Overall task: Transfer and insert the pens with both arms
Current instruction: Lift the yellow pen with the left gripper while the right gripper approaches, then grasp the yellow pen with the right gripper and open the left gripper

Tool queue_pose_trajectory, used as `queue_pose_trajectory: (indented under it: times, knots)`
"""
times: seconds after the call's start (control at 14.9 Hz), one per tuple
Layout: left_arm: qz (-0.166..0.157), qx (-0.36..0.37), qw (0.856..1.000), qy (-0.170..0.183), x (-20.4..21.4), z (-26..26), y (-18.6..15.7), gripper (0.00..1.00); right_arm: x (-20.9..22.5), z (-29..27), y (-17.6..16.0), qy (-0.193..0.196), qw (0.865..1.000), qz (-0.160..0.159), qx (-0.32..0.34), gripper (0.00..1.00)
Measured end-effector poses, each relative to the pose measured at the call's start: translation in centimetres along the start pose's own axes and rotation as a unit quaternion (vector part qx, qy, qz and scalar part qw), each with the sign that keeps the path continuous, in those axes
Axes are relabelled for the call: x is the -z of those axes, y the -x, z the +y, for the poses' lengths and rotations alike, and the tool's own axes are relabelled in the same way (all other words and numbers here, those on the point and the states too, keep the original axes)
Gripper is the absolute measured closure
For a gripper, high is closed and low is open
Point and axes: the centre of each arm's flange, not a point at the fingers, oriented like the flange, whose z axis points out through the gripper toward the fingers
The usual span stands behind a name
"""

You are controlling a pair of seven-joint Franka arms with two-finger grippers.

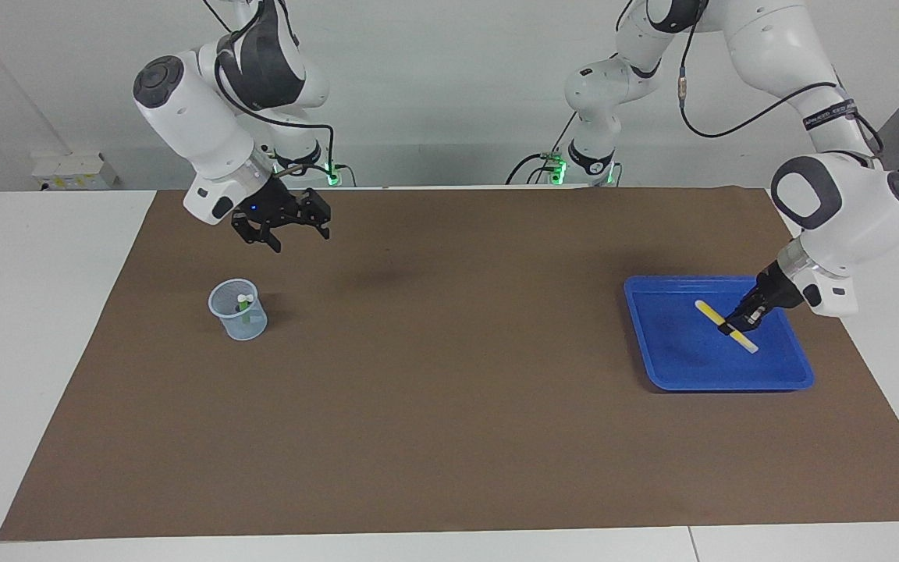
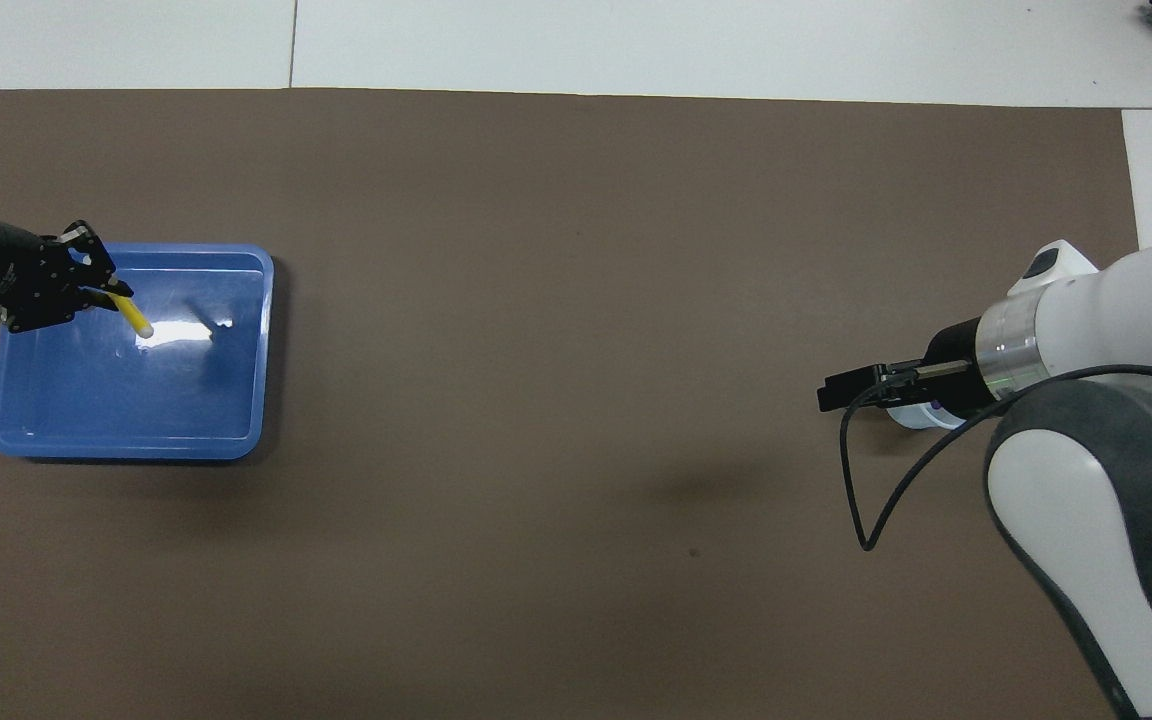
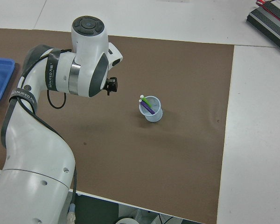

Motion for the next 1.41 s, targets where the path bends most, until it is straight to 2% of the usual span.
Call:
queue_pose_trajectory:
  times: [0.27, 0.47, 0.67, 0.8, 1.01, 1.27, 1.41]
  knots:
    - [-0.026, 0.109, 0.993, 0.029, 1.3, 4.7, 6.3, 0.83, 0.5, -3.4, -0.1, -0.072, 0.997, 0.009, 0.0, 0.0]
    - [-0.049, 0.199, 0.978, 0.038, 1.7, 7.9, 11.3, 0.83, 0.9, -5.4, -0.2, -0.123, 0.992, 0.02, -0.003, 0.0]
    - [-0.074, 0.267, 0.96, 0.032, 1.1, 11.3, 17.6, 0.83, 0.4, -9.0, -0.2, -0.153, 0.987, 0.04, 0.0, 0.0]
    - [-0.084, 0.29, 0.953, 0.027, 0.8, 13.2, 22.1, 0.83, -0.2, -11.9, 0.3, -0.161, 0.986, 0.048, -0.002, 0.0]
    - [-0.1, 0.32, 0.941, 0.042, 2.6, 14.8, 27.4, 0.83, -0.9, -15.1, 0.9, -0.164, 0.985, 0.06, 0.001, 0.0]
    - [-0.117, 0.34, 0.93, 0.073, 7.7, 14.3, 31.4, 0.83, -0.9, -15.7, 0.9, -0.165, 0.984, 0.069, 0.001, 0.0]
    - [-0.122, 0.343, 0.929, 0.069, 7.8, 14.4, 33.7, 0.83, -0.9, -15.8, 0.9, -0.173, 0.982, 0.071, -0.003, 0.0]
